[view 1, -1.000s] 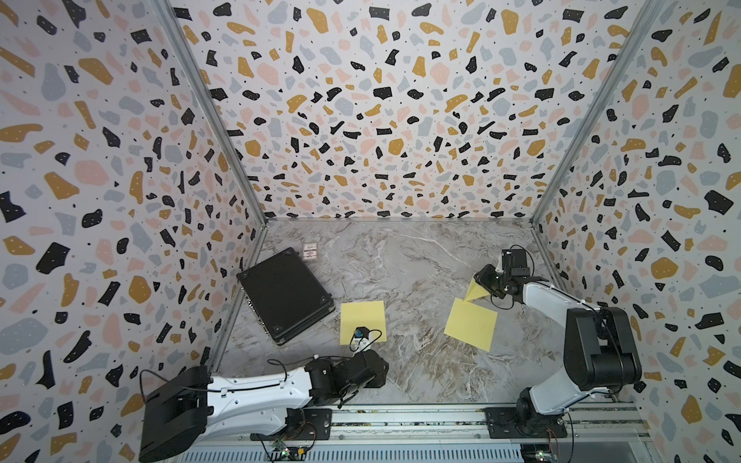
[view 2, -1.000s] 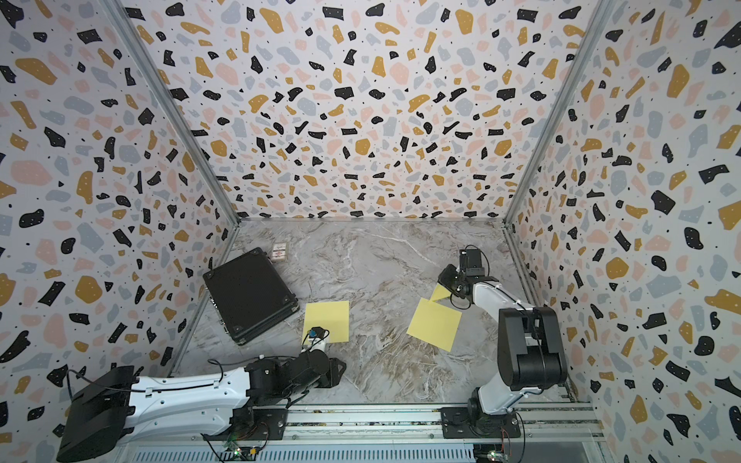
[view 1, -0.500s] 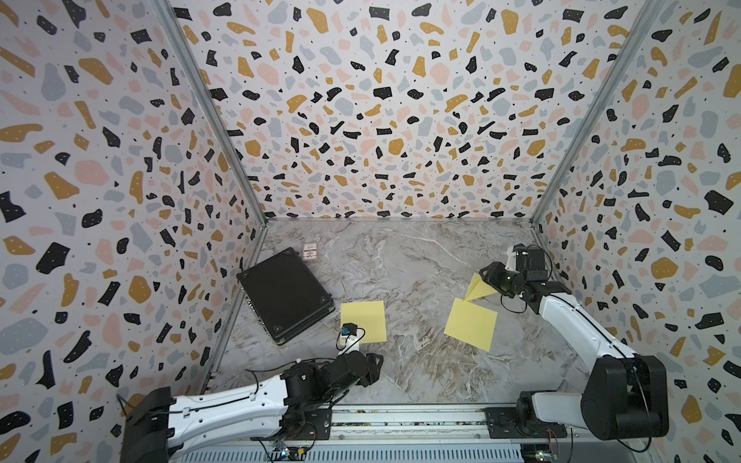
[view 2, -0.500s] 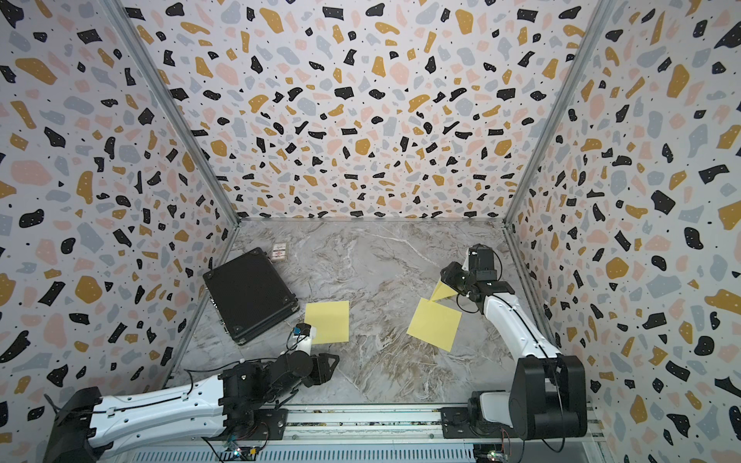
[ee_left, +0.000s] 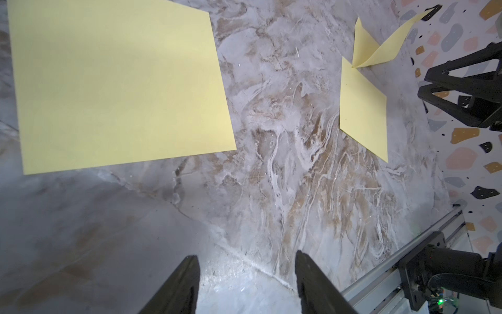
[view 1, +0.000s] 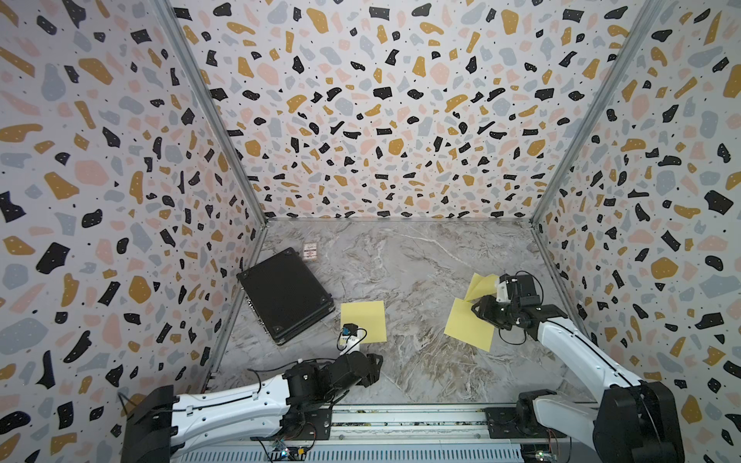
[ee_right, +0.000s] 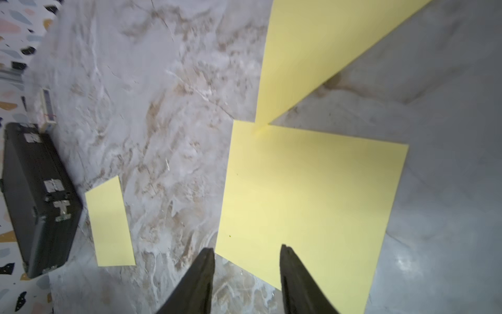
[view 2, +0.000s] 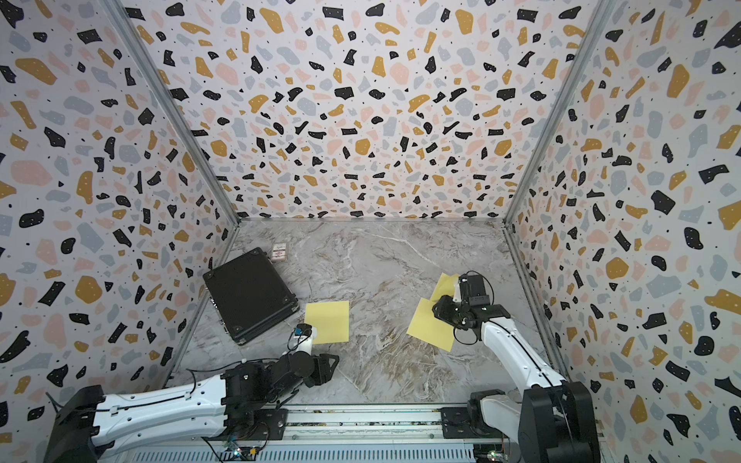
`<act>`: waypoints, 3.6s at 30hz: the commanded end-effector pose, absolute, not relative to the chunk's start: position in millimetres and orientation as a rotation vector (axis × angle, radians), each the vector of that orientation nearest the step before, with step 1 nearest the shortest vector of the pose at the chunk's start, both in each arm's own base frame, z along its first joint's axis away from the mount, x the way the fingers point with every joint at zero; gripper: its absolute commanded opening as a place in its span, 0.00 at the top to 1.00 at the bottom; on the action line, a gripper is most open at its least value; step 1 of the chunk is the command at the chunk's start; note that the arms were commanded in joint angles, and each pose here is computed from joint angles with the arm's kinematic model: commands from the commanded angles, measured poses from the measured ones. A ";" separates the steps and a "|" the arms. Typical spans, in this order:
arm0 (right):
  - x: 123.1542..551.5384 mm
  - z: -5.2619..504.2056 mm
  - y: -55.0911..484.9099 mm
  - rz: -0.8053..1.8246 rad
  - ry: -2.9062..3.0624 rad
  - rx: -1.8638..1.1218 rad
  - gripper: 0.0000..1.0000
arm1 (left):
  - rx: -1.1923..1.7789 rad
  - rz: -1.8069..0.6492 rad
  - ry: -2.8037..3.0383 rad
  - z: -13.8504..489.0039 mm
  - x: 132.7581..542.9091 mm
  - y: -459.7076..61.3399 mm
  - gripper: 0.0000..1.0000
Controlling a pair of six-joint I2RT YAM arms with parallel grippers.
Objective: Fold the square paper diagonally
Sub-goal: Move the paper to the center of the board, then fold the paper at the center of the board.
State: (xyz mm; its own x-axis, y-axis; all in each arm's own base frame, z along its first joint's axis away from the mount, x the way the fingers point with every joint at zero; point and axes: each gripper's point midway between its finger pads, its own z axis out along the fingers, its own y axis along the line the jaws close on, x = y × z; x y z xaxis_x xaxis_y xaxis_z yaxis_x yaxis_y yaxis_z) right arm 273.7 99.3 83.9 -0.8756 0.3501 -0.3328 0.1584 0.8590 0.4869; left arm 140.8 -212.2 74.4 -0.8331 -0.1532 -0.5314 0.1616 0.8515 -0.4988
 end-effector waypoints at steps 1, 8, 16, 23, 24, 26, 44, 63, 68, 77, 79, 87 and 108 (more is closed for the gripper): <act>267.8 64.1 104.3 0.598 2.690 0.330 0.56 | 0.037 -0.759 2.430 84.3 144.4 -224.7 0.40; 265.0 35.3 114.3 0.505 2.797 0.246 0.57 | 0.029 -0.782 2.437 81.6 144.9 -232.4 0.41; 233.8 13.2 139.2 0.425 2.919 0.071 0.58 | -0.039 -0.689 2.456 71.5 146.2 -211.8 0.43; 195.9 21.7 164.5 0.472 2.918 -0.062 0.58 | -0.061 -0.683 2.444 71.3 146.2 -203.9 0.45; 190.0 24.5 166.8 0.477 2.919 -0.080 0.58 | -0.059 -0.688 2.444 71.8 145.9 -204.8 0.45; 181.1 29.9 170.7 0.500 2.912 -0.099 0.58 | -0.042 -0.699 2.447 72.6 145.3 -208.6 0.47; 138.7 75.9 89.8 0.207 2.790 0.215 0.57 | 0.541 -0.891 2.474 109.1 199.7 -388.5 0.70; 132.0 69.6 70.0 0.220 2.708 0.430 0.50 | 0.757 -0.662 2.596 30.5 261.5 -443.0 0.70; 130.8 61.5 75.0 0.240 2.730 0.448 0.49 | 0.711 -0.621 2.675 9.5 255.0 -431.3 0.76; 132.4 56.6 77.5 0.206 2.763 0.466 0.49 | 0.460 -0.456 2.852 -34.2 229.0 -372.7 1.00; 134.5 58.0 79.0 0.220 2.751 0.476 0.49 | 0.388 -0.452 2.869 -37.4 222.1 -360.0 1.00; 141.3 63.8 101.0 0.375 2.740 0.494 0.48 | 0.058 -0.450 2.845 -20.7 204.8 -314.2 1.00; 134.5 25.0 168.2 0.699 2.899 0.462 0.57 | -0.293 -0.435 2.815 -21.8 168.8 -271.3 1.00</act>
State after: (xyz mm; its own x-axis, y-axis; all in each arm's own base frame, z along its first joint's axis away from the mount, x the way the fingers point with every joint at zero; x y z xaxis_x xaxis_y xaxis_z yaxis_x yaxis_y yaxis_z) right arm 136.2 162.9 24.4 -0.9470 0.3142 -0.0675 0.2523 0.8571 0.4492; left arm 191.2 -312.2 17.3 -0.9203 -0.2698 -0.2833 -0.1001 0.8624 -0.4962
